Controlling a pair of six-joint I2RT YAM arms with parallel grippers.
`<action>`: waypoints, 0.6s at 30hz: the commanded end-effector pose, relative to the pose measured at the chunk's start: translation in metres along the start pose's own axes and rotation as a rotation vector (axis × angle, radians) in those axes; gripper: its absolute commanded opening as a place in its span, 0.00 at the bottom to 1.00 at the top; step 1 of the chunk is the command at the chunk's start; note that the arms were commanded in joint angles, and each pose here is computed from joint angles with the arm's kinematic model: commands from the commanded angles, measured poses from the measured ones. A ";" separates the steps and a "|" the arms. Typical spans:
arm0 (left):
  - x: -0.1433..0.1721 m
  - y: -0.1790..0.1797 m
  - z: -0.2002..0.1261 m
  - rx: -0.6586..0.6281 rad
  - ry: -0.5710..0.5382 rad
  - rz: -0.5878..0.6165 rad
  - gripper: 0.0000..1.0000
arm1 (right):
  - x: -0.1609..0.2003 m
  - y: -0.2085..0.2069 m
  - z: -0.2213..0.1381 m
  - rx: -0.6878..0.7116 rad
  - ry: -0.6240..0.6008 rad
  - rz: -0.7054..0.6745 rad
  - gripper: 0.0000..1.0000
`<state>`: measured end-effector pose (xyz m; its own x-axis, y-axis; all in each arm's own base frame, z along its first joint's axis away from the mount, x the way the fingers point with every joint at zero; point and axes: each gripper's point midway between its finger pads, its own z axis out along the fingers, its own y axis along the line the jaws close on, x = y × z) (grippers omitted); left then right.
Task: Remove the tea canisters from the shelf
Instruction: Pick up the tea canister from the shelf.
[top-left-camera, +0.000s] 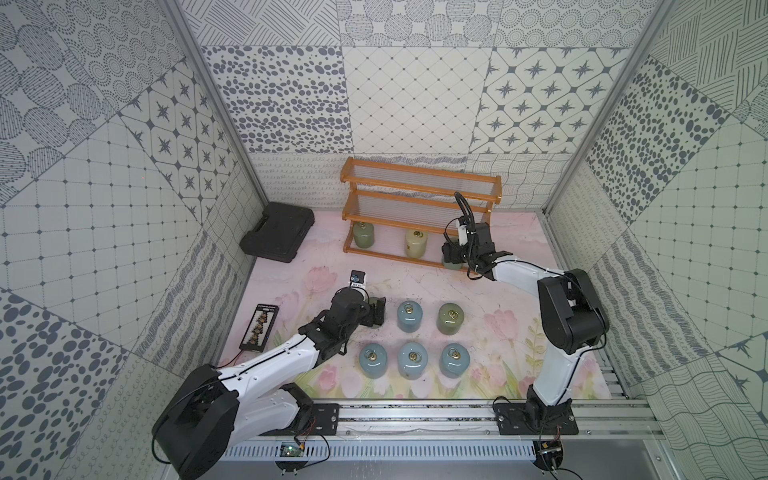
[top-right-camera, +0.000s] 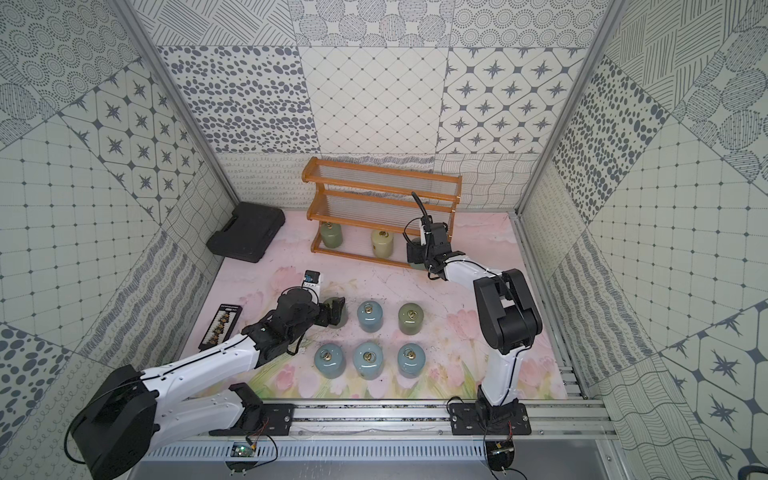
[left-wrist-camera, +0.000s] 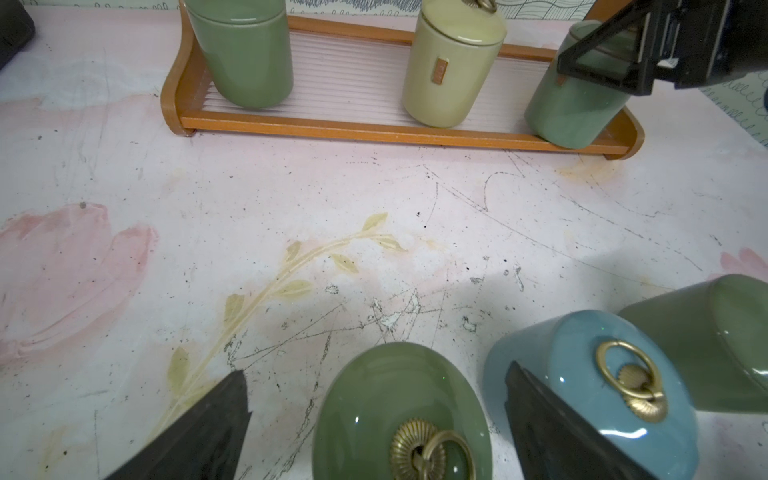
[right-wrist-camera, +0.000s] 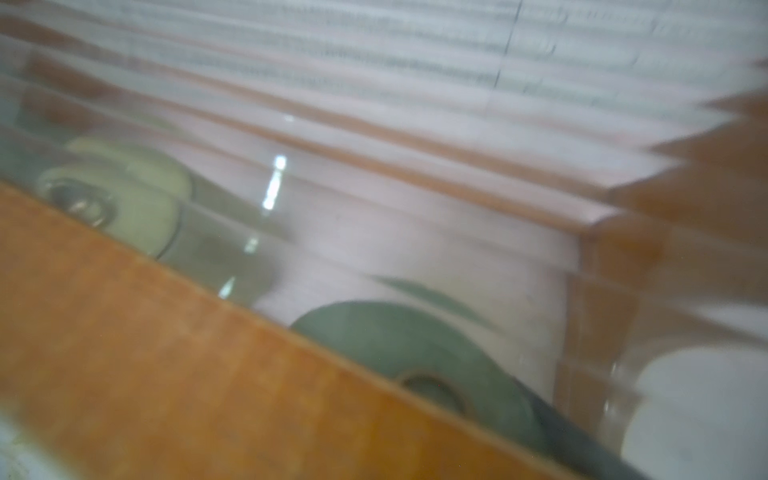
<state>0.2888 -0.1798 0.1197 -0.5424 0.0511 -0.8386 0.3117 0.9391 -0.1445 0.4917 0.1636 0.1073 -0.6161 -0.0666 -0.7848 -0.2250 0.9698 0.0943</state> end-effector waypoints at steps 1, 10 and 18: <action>-0.015 0.002 -0.003 -0.007 -0.046 -0.024 1.00 | -0.003 0.006 -0.012 -0.039 -0.019 -0.012 0.78; -0.011 0.004 -0.003 -0.009 -0.038 -0.051 1.00 | -0.003 0.013 -0.026 -0.085 -0.033 -0.024 0.76; -0.007 0.007 -0.003 -0.013 -0.037 -0.067 1.00 | -0.001 0.026 -0.041 -0.145 -0.057 -0.040 0.75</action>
<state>0.2896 -0.1747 0.1216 -0.5456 0.0118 -0.8379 0.2829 0.9438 -0.1709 0.4607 0.1665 0.1127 -0.6134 -0.0975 -0.7837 -0.3012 0.9462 0.1181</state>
